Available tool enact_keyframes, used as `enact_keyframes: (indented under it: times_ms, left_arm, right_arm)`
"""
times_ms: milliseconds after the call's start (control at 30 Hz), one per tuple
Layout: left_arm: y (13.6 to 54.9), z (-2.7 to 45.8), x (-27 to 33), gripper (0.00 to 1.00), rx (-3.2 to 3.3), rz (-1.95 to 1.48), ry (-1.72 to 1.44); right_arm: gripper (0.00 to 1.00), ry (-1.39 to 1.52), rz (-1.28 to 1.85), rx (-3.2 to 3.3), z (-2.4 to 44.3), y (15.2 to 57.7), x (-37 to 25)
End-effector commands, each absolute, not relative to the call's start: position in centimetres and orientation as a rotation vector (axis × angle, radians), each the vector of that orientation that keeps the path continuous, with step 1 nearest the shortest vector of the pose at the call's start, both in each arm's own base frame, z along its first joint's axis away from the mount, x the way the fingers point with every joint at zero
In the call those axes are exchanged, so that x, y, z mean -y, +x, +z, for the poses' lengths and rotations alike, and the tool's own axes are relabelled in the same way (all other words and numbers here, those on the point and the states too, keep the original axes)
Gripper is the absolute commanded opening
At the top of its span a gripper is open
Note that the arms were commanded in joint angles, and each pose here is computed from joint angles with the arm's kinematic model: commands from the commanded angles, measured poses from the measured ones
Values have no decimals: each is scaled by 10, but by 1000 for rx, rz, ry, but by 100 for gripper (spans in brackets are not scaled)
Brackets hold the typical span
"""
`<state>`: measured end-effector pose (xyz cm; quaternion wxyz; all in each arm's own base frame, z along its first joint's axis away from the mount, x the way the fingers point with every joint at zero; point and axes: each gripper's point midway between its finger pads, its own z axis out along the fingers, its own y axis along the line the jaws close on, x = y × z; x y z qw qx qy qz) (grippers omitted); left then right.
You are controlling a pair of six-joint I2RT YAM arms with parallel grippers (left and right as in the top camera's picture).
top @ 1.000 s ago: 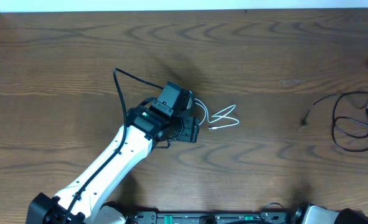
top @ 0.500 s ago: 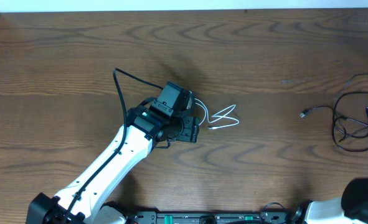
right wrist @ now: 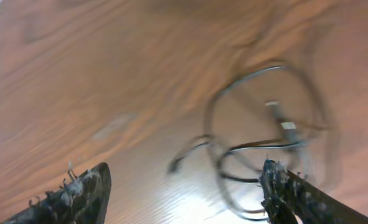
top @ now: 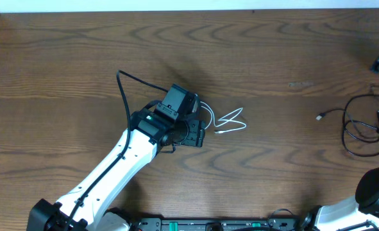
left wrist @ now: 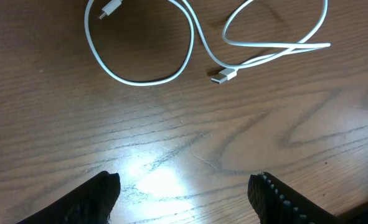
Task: Untangle cables
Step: 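Bring the right gripper back and grasp the white cable at center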
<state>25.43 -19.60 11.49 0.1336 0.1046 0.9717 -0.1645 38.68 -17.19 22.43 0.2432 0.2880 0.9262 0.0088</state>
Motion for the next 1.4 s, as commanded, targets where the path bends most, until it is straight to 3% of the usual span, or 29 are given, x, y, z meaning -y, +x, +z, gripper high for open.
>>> enact_keyframes:
  times_ms: [0, 267, 633, 867, 1133, 1200, 1367]
  left_arm:
    - [256, 110, 193, 71, -2831, -451, 291]
    - [256, 110, 193, 71, -2831, -450, 291]
    - [256, 110, 192, 71, -2832, -447, 290]
    - [262, 107, 177, 71, -2833, -328, 178]
    - [262, 107, 177, 71, -2834, -327, 178]
    - [262, 107, 177, 71, -2834, -327, 178]
    - [261, 107, 177, 71, -2837, -325, 178]
  right_arm:
    - [72, 619, 449, -2533, 232, 400, 115]
    - [75, 317, 585, -2699, 211, 386, 42]
    - [79, 5, 706, -2893, 127, 356, -56]
    - [81, -506, 874, -2898, 95, 310, -130]
    - [81, -752, 878, -2841, 66, 287, -177]
    - [78, -804, 876, -2807, 58, 284, -187]
    - [59, -837, 872, -2723, 46, 286, -209]
